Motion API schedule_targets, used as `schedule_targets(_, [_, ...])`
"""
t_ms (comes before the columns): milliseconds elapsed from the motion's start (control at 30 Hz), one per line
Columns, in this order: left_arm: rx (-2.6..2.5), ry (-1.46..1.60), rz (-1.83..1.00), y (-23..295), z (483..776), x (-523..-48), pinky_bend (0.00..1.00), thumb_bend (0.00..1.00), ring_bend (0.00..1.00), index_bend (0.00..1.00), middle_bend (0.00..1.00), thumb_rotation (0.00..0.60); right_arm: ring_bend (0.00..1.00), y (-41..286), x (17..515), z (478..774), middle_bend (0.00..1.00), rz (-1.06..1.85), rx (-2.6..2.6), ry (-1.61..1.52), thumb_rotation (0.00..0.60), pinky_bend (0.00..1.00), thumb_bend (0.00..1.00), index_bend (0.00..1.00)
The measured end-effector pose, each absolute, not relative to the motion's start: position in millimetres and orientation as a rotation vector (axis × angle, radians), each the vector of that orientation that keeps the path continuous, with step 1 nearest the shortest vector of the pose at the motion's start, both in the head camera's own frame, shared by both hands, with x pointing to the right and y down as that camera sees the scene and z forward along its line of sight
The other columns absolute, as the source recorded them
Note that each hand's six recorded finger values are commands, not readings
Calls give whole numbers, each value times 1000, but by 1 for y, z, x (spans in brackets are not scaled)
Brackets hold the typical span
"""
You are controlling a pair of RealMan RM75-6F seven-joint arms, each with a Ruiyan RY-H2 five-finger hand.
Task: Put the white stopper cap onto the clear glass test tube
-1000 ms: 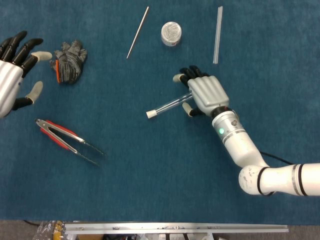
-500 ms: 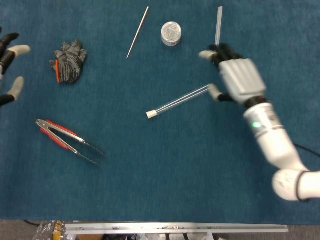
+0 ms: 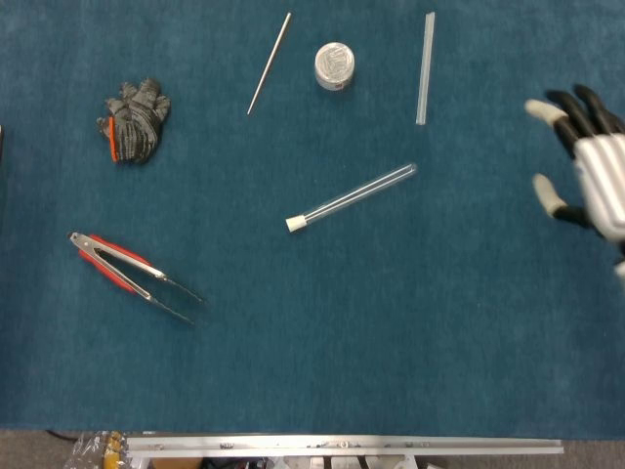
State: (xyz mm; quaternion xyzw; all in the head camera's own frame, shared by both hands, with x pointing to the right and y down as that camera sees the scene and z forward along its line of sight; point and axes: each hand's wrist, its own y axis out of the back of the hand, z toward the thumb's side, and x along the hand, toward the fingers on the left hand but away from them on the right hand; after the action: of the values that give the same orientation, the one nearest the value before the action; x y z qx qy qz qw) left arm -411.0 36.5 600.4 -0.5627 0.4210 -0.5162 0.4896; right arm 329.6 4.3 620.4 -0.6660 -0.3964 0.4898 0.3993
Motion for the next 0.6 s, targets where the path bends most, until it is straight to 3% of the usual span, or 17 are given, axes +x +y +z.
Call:
schedule_targets(333, [-1301, 1073, -1289, 84, 583, -430, 82, 390, 0, 233, 124, 600, 29, 64, 400, 587, 149, 1274, -1600, -1144, 600, 218, 339, 190])
schedule_targets(600, [-1297, 1065, -1318, 110, 578, -433, 82, 391, 0, 234, 124, 600, 30, 86, 425, 571, 149, 1282, -1565, -1211, 600, 218, 340, 190])
